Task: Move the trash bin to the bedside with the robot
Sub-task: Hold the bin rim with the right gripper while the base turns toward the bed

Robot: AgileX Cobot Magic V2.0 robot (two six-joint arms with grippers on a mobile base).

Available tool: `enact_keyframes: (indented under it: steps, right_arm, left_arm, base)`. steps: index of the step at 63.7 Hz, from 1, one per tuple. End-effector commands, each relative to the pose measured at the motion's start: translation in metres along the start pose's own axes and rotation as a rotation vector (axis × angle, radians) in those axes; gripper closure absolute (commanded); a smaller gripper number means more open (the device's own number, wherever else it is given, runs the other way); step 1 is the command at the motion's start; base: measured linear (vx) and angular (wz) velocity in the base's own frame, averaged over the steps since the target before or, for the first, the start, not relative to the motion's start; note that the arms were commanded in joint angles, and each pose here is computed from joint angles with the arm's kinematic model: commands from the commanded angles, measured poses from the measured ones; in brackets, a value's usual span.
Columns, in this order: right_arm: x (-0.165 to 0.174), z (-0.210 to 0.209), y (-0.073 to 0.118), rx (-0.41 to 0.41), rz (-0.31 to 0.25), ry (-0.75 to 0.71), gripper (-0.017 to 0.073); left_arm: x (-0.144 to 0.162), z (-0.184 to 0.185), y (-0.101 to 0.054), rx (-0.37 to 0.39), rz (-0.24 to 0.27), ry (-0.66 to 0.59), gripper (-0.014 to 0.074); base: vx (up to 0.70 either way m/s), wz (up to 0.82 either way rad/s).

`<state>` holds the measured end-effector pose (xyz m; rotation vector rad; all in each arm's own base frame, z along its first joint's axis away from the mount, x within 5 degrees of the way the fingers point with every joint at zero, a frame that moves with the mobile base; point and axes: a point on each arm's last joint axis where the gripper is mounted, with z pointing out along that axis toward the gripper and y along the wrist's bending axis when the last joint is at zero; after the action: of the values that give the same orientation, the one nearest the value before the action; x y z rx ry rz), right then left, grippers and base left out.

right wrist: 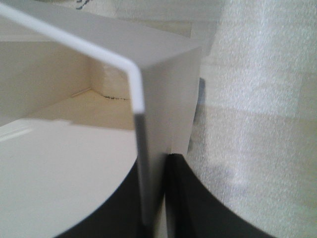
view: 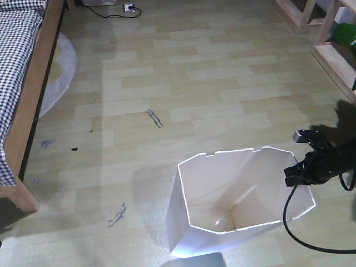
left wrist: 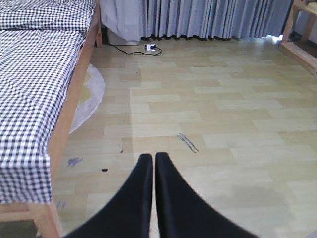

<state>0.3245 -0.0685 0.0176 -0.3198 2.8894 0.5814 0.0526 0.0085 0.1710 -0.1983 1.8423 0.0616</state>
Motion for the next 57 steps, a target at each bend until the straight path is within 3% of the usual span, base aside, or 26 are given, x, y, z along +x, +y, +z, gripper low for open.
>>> enact_keyframes:
  steps: [1, 57]
  right_arm:
    - [-0.0150, -0.0243, 0.0177, -0.123, 0.036, -0.071, 0.0564]
    - [-0.0150, -0.0243, 0.0177, -0.122, 0.036, -0.071, 0.0564]
  left_arm:
    - [-0.0054, -0.0008, -0.0008, 0.011, -0.006, -0.076, 0.0600]
    - [-0.0054, -0.0008, -0.0008, 0.011, -0.006, -0.076, 0.0600]
  base:
    - [0.36, 0.04]
    - [0.35, 0.03]
